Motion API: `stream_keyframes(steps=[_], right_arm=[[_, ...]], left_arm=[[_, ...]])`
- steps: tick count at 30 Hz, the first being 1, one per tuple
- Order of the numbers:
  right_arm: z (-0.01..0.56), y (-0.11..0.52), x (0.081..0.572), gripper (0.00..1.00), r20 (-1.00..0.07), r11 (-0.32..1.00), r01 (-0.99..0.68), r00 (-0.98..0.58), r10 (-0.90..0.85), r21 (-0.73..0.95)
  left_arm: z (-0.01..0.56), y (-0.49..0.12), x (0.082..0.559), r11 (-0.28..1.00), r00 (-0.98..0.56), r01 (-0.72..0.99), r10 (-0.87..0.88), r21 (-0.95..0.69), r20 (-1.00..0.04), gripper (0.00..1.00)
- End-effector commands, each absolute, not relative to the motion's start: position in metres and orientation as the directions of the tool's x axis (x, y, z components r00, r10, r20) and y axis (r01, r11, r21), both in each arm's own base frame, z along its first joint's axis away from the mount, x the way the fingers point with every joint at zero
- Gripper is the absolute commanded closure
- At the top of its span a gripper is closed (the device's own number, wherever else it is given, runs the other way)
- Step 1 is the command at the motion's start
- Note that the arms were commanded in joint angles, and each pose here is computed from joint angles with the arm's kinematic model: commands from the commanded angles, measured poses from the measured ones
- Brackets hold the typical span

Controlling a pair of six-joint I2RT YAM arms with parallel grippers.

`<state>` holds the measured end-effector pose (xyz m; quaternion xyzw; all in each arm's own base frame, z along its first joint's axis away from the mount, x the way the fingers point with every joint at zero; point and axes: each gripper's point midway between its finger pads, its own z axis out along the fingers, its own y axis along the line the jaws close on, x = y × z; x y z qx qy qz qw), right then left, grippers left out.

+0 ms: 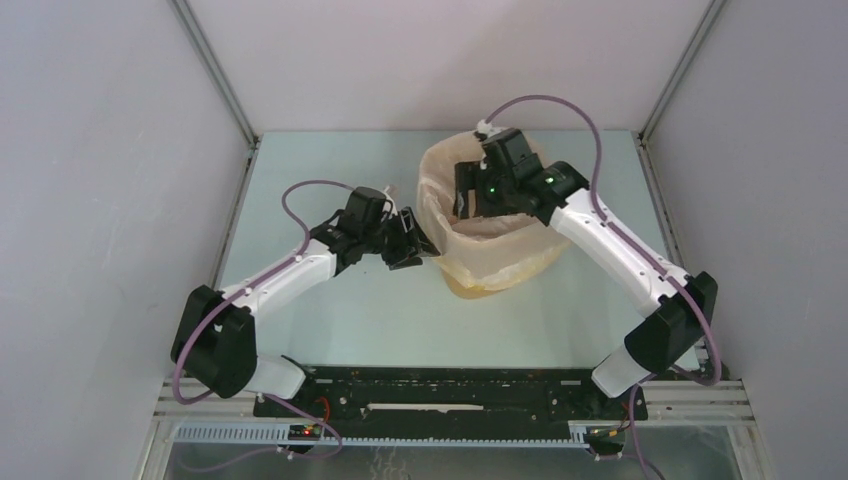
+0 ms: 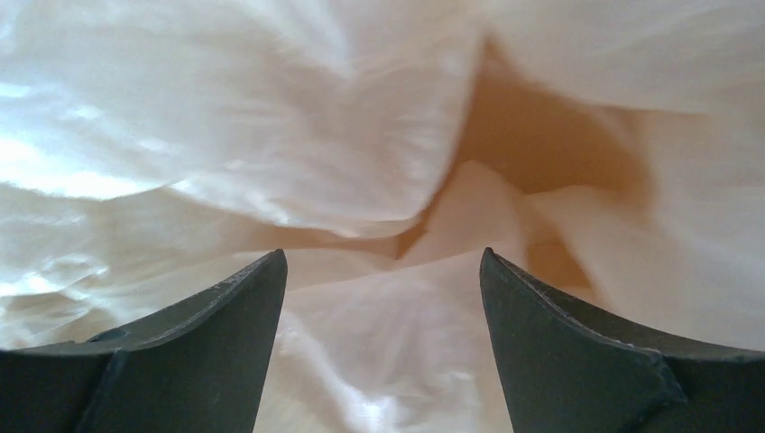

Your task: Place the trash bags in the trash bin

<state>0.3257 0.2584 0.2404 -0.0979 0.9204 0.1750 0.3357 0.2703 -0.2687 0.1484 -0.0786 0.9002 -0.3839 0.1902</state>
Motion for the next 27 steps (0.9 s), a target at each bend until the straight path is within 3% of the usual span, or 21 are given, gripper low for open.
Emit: stream_keyframes(steps=[1,7,13,18,27], right_arm=[[0.254,0.210,0.345,0.12,-0.691,0.956,-0.226,-0.722,-0.037,0.185],[0.260,0.200,0.355,0.11,-0.711,0.965,-0.205,-0.702,-0.028,0.164],[0.252,0.184,0.406,0.11,-0.752,0.991,-0.130,-0.656,-0.064,0.029],[0.250,0.175,0.430,0.09,-0.729,0.995,0.000,-0.680,0.072,0.098],[0.245,0.228,0.404,0.08,-0.746,0.974,-0.167,-0.666,0.003,0.152]], left_arm=[[0.159,-0.273,0.271,0.673,-0.906,0.039,-0.287,-0.738,-0.310,0.41],[0.156,-0.274,0.271,0.669,-0.911,0.030,-0.289,-0.743,-0.296,0.40],[0.148,-0.282,0.265,0.663,-0.921,0.024,-0.277,-0.748,-0.276,0.40],[0.139,-0.289,0.255,0.679,-0.931,0.035,-0.245,-0.733,-0.271,0.40],[0.140,-0.289,0.256,0.692,-0.929,0.042,-0.238,-0.721,-0.283,0.39]])
